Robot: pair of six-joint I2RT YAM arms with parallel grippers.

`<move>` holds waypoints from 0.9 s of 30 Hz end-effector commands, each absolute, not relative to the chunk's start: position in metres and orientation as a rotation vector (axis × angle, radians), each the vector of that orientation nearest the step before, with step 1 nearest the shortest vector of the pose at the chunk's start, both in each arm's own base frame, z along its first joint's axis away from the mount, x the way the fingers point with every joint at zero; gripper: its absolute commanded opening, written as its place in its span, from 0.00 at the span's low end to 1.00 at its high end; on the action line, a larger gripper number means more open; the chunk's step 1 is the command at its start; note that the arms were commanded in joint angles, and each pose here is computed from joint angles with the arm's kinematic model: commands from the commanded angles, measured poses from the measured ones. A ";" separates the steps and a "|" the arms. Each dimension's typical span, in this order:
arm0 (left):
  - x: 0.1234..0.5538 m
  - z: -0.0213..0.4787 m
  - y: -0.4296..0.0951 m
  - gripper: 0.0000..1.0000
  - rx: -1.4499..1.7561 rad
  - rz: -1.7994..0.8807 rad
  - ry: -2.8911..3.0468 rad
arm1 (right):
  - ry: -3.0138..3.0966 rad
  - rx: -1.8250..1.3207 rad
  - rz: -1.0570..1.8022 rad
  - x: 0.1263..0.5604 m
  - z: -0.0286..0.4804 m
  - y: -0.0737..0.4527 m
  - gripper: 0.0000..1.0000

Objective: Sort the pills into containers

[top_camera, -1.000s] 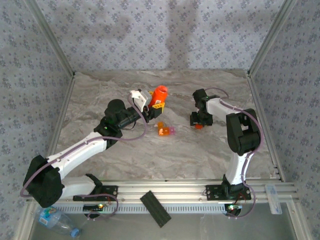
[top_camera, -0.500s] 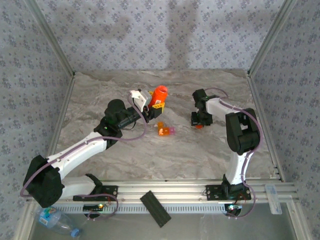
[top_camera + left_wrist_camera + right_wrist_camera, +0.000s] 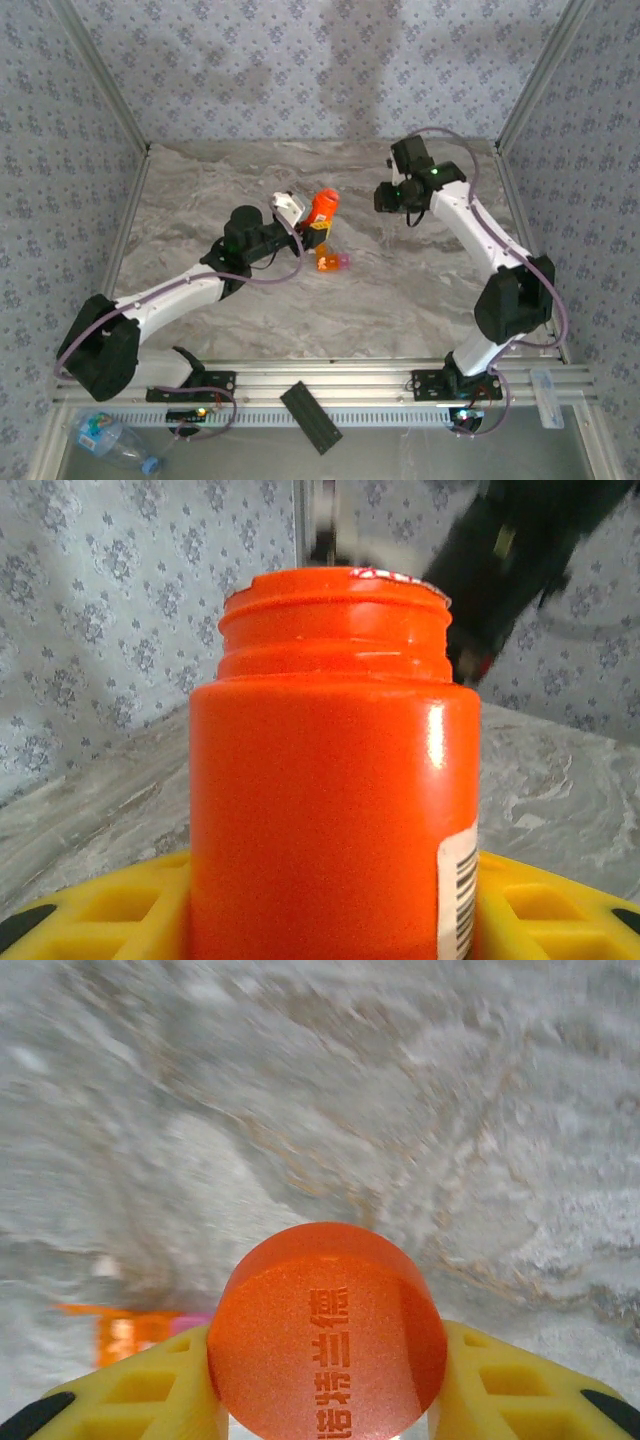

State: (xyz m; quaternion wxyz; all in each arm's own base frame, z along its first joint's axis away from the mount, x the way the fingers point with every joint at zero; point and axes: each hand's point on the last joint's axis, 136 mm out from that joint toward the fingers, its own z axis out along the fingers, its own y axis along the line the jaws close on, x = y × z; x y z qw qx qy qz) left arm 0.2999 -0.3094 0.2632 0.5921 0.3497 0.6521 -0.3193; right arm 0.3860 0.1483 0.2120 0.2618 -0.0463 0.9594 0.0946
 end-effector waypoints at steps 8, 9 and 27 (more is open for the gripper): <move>0.317 0.258 -0.299 0.00 0.865 -0.725 1.475 | 2.519 -0.344 0.593 0.355 0.300 0.196 0.41; 0.319 0.256 -0.298 0.00 0.870 -0.731 1.480 | 2.510 -0.362 0.622 0.354 0.304 0.199 0.41; 0.309 0.246 -0.316 0.00 1.056 -0.850 1.510 | 2.545 -0.739 0.843 0.340 0.300 0.239 0.39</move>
